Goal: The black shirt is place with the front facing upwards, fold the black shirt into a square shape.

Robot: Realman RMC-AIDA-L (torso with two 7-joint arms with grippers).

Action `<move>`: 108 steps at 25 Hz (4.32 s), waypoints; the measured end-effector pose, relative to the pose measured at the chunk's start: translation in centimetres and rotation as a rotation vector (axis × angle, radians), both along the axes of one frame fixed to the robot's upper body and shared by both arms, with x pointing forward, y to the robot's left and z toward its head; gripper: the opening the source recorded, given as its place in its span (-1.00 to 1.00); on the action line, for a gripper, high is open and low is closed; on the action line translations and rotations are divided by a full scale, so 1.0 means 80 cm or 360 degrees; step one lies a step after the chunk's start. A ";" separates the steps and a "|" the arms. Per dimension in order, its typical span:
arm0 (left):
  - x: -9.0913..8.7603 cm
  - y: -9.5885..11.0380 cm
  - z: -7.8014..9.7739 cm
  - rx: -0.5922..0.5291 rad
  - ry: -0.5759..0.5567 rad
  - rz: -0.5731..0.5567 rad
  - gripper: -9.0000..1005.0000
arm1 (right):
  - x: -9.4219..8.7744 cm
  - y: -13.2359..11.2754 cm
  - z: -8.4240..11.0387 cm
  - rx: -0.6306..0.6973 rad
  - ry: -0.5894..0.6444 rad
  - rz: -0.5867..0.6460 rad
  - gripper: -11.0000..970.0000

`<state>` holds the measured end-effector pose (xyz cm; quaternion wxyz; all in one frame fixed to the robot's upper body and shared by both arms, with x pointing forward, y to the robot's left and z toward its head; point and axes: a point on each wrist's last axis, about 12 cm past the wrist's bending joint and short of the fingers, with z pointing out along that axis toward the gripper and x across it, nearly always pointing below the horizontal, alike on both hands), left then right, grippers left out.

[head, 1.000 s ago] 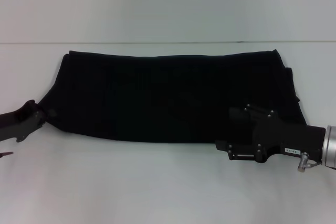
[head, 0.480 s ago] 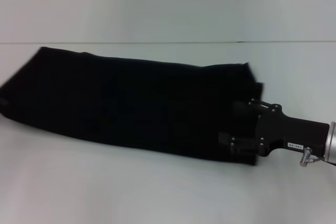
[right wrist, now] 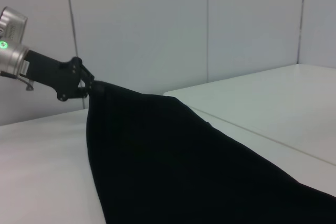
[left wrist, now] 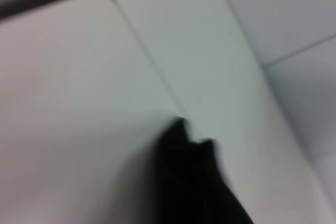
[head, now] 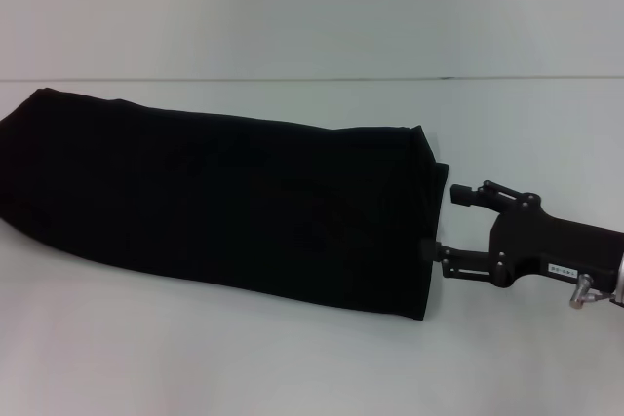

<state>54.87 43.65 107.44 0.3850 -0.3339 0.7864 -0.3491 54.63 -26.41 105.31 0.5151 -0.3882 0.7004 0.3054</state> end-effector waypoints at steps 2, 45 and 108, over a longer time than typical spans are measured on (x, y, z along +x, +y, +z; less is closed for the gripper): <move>0.006 -0.009 0.008 -0.0058 -0.0053 -0.0057 -0.98 | -0.002 -0.005 -0.001 0.0003 0.0003 -0.0025 0.94; 0.011 -0.355 -0.010 -0.0691 -0.0196 -0.1340 -0.97 | 0.047 0.028 -0.020 -0.0204 0.0052 -0.0299 0.94; 0.044 -0.192 -0.023 -0.0124 -0.0134 -0.0748 0.79 | -0.002 -0.013 -0.047 -0.0113 0.0132 -0.0424 0.94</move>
